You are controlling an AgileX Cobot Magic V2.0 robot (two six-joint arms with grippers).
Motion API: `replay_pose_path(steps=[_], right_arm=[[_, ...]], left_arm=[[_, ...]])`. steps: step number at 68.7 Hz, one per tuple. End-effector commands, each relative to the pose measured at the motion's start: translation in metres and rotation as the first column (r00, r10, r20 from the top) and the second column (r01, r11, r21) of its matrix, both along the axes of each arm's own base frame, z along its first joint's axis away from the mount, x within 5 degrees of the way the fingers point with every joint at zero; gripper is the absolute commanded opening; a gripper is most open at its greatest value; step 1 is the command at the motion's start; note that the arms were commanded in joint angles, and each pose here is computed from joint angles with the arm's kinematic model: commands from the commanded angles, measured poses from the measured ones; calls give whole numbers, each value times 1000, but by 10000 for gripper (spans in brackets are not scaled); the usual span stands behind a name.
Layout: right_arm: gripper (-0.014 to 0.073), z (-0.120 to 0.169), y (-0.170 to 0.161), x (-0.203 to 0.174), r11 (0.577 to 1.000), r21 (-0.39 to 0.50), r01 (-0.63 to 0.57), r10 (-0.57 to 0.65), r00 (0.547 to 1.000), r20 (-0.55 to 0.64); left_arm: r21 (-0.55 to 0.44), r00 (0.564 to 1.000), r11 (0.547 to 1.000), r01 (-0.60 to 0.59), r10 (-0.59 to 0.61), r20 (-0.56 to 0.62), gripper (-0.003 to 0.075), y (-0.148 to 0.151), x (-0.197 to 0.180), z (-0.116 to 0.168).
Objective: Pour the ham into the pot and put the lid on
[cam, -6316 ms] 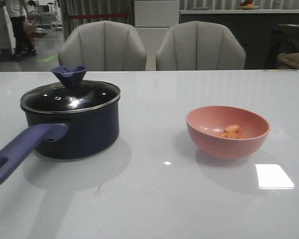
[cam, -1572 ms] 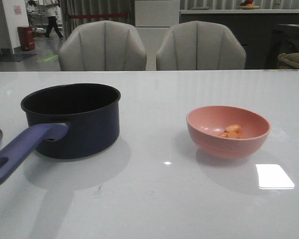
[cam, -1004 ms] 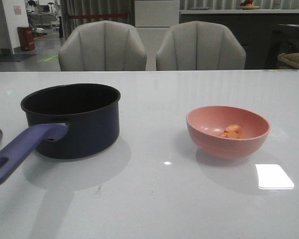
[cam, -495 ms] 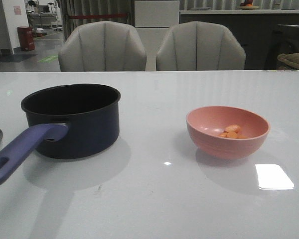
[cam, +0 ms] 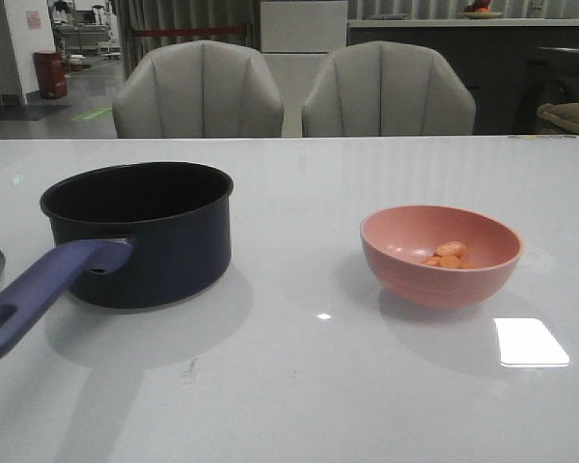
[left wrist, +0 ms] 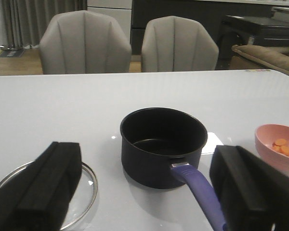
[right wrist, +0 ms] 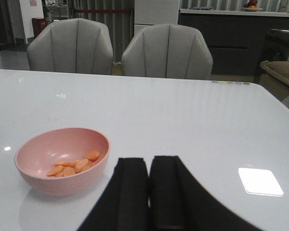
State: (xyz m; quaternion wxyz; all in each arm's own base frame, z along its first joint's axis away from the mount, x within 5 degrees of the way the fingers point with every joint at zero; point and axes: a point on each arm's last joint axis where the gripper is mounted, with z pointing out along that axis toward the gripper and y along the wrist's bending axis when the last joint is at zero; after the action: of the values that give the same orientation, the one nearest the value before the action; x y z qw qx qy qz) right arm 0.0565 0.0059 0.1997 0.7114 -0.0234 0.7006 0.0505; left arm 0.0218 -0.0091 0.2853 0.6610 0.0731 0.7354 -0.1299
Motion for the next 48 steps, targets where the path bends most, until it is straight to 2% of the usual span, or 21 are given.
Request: replay_pose_path(steps=[1, 9, 15, 25, 31, 35, 48], right_arm=[[147, 11, 0, -2, 1000, 7, -2, 1, 994, 112], [147, 21, 0, -4, 999, 31, -9, 3, 980, 201], [147, 35, 0, -6, 999, 38, -10, 2, 979, 205], [147, 61, 0, 1, 1000, 20, -5, 4, 1000, 27], [147, 74, 1, 11, 1000, 9, -3, 4, 997, -78], [147, 76, 2, 19, 1000, 3, -3, 3, 990, -138], [147, 67, 4, 30, 1000, 12, -4, 6, 973, -232]], left_arm=[[-32, 995, 999, 26, -23, 95, 583, 0, 0, 15], [-32, 995, 999, 26, -22, 95, 582, 0, 0, 15], [-31, 995, 999, 25, -22, 93, 583, -1, 0, 14], [-31, 996, 999, 25, -22, 91, 583, -1, 1, 13], [-31, 996, 999, 25, -22, 91, 583, -1, 1, 13], [-31, 996, 999, 25, -22, 91, 583, -1, 1, 13], [-31, 995, 999, 25, -22, 93, 583, -1, 1, 13]])
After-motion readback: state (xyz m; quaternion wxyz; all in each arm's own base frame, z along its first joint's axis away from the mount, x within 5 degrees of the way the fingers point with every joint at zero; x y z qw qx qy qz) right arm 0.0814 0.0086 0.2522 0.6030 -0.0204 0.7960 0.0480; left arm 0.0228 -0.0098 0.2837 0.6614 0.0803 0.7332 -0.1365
